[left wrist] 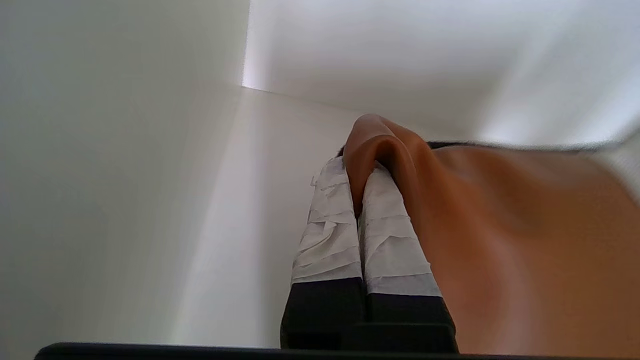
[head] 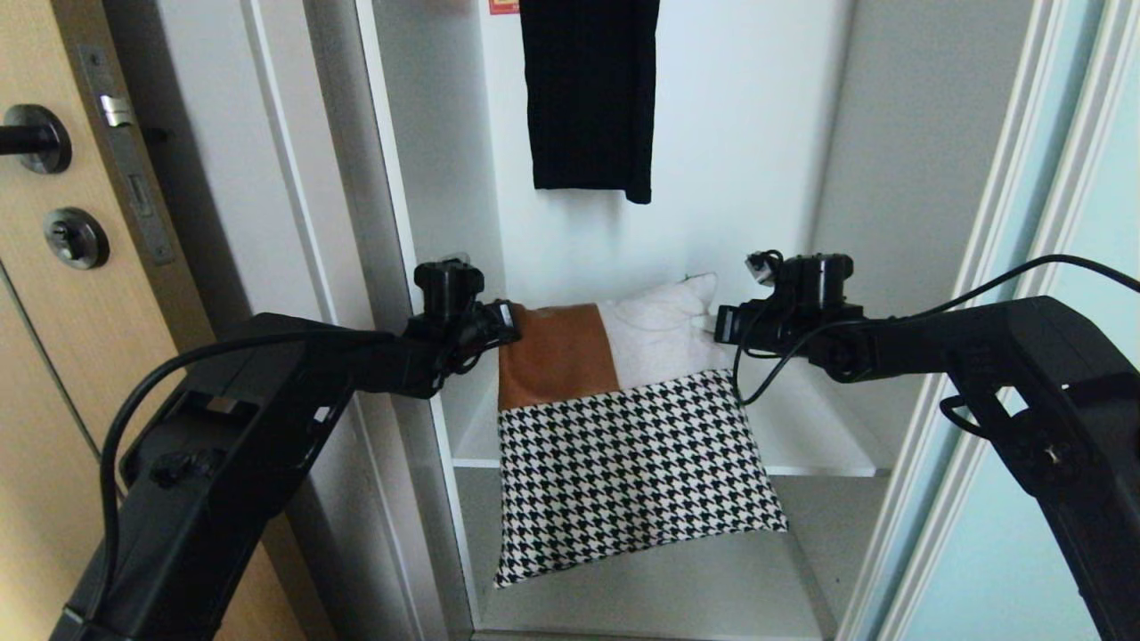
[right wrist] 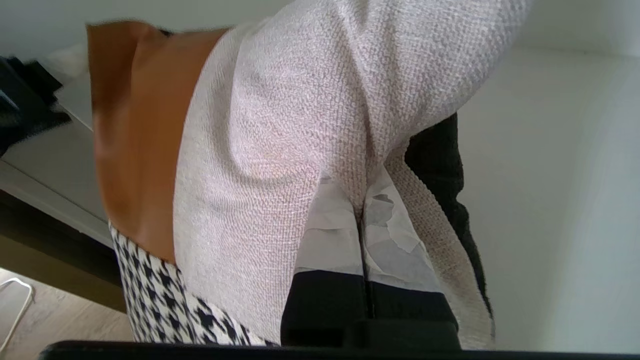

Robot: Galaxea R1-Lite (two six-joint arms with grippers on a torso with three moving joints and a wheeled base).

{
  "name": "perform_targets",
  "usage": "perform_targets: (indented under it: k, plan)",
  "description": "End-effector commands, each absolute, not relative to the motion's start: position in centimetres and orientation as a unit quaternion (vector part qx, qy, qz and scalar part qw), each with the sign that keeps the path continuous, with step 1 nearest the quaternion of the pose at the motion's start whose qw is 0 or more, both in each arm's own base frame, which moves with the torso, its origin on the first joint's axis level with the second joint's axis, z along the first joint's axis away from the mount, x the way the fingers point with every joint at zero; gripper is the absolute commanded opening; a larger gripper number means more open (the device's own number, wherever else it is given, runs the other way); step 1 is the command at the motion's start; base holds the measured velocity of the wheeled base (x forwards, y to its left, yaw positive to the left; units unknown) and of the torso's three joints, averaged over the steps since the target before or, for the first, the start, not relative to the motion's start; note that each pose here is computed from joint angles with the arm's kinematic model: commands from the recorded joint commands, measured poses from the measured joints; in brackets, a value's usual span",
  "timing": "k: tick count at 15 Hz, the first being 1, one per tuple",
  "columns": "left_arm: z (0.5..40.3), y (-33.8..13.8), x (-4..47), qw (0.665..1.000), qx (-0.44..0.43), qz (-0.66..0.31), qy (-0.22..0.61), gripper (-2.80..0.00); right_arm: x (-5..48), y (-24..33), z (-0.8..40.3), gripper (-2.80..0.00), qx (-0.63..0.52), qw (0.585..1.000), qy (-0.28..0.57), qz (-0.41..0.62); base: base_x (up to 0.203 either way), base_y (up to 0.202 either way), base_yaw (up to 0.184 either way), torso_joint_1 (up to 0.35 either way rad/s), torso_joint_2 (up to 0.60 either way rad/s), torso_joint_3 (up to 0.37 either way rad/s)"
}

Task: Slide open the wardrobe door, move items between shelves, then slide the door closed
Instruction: Place the pillow on the higher shelf

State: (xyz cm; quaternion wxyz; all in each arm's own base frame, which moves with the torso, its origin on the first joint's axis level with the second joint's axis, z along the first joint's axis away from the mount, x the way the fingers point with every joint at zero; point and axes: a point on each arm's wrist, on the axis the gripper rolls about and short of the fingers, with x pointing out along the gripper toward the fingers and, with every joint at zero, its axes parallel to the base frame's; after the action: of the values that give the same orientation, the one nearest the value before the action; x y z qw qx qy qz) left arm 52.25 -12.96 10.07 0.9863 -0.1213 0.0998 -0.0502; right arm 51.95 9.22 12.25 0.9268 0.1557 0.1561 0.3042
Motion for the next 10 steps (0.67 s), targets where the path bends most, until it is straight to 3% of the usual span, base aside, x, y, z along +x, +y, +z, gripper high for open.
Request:
perform_targets:
  k: [1, 7, 8, 10]
  plan:
    - [8.1, -13.0, 52.7, 0.989, -0.084, -0.052, 0.112, -2.80, 52.4, 8.3, 11.3, -2.80, 0.159, 0.928, 0.162, 0.296, 0.000, 0.000, 0.000, 0.000, 0.00, 0.000]
    - [6.4, -11.7, 53.2, 0.989, -0.080, -0.030, 0.123, -2.80, 53.1, 7.7, 8.8, -2.80, 0.162, 0.929, 0.170, 0.287, 0.000, 0.000, 0.000, 0.000, 0.00, 0.000]
    - [5.9, -11.3, 53.3, 0.988, -0.079, -0.029, 0.129, 0.00, 53.2, 7.7, 8.4, -2.80, 0.162, 0.928, 0.173, 0.286, 0.000, 0.000, 0.000, 0.000, 0.00, 0.000]
    - [5.5, -10.6, 53.6, 0.989, -0.082, -0.022, 0.117, 0.00, 53.3, 7.8, 7.7, -2.80, 0.163, 0.928, 0.178, 0.285, 0.000, 0.000, 0.000, 0.000, 0.00, 0.000]
